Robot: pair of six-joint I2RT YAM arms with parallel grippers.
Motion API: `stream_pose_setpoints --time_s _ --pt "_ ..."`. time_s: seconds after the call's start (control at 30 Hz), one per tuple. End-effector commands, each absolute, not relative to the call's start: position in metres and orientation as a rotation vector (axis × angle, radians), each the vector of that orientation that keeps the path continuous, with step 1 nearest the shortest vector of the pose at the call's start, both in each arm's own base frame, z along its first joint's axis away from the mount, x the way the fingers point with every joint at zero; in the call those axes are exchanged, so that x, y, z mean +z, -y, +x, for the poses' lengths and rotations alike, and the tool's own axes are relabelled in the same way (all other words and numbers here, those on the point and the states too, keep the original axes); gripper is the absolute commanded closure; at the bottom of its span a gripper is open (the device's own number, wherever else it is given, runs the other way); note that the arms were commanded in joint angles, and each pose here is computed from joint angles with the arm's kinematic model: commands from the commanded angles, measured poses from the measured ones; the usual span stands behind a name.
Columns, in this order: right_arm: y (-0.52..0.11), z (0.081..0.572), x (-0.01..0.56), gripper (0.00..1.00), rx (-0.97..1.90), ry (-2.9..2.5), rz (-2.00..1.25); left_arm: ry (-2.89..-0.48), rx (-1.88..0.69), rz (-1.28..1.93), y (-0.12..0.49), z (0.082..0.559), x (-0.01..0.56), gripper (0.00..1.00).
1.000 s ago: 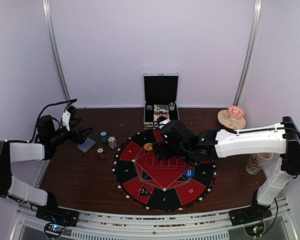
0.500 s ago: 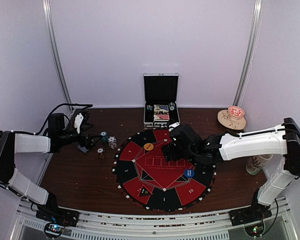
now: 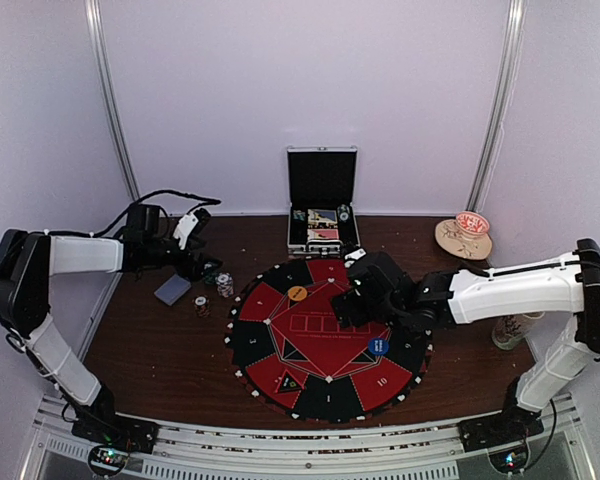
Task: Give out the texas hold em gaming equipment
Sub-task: Pick up the pile of poker chips from the pile of poker chips.
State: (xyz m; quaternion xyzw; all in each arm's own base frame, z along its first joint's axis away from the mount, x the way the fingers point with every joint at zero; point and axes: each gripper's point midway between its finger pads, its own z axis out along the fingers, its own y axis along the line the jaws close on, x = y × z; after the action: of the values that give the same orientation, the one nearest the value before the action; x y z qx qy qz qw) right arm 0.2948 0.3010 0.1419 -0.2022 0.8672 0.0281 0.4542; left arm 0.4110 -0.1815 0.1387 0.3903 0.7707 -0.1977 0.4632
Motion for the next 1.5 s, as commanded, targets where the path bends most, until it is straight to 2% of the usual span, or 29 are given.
stream_pose_setpoints --time_s 0.0,0.27,0.8,1.1,1.47 --pt "-0.292 0.297 0.157 0.00 0.104 -2.107 -0.443 -1.957 -0.466 0.988 0.183 0.409 0.127 0.12" --pt "-0.285 0.297 0.156 0.00 0.104 -2.095 -0.415 -2.024 -0.492 1.071 0.192 0.402 0.096 0.22" --pt "-0.284 0.296 0.153 0.00 0.113 -2.101 -0.409 -2.069 -0.444 1.105 0.200 0.408 0.075 0.26" --pt "-0.285 0.296 0.154 0.00 0.120 -2.102 -0.407 -2.075 -0.450 1.105 0.204 0.417 0.069 0.35" --pt "-0.283 0.295 0.157 0.00 0.126 -2.095 -0.401 -2.080 -0.447 1.125 0.206 0.414 0.065 0.39"
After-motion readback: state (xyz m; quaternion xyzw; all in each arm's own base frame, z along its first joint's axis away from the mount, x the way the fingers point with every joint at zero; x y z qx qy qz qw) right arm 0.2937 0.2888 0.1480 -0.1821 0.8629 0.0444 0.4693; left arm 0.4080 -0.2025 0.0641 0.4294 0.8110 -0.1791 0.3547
